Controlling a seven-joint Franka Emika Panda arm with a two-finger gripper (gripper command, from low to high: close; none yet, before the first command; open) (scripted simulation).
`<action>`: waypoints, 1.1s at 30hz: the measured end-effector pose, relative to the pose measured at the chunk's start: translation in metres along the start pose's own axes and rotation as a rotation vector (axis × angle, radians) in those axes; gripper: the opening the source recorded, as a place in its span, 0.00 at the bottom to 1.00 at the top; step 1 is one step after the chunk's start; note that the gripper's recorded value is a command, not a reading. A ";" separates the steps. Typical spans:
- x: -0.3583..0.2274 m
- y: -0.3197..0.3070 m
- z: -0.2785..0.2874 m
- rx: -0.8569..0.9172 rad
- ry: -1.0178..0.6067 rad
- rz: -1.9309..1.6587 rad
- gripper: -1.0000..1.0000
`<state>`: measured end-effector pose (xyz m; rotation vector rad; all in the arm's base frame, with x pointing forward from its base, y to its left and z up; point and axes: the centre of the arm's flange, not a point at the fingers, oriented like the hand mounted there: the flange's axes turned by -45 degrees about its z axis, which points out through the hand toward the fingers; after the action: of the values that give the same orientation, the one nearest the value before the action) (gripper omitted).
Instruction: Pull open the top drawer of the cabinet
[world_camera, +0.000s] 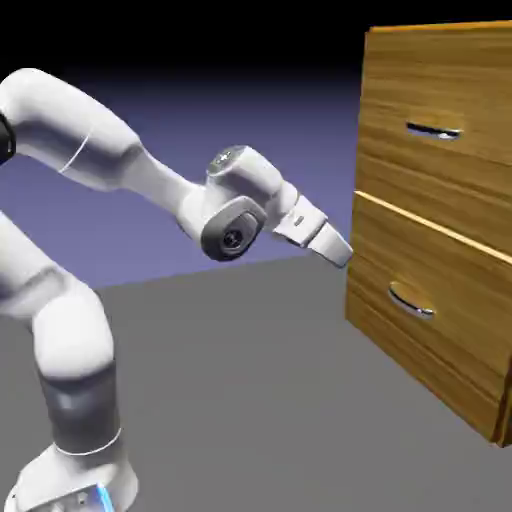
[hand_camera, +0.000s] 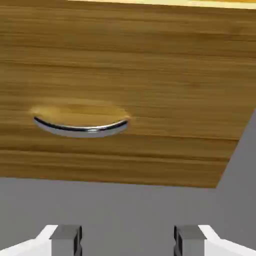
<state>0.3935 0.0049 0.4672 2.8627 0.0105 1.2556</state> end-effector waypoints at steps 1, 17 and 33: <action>0.008 0.000 -0.002 -0.016 0.024 0.033 0.50; 0.105 -0.031 -0.013 -0.059 0.381 0.534 0.50; 0.167 -0.070 0.020 0.222 0.575 1.056 0.50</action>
<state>0.5217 0.0767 0.5752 2.5074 -1.5863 2.2571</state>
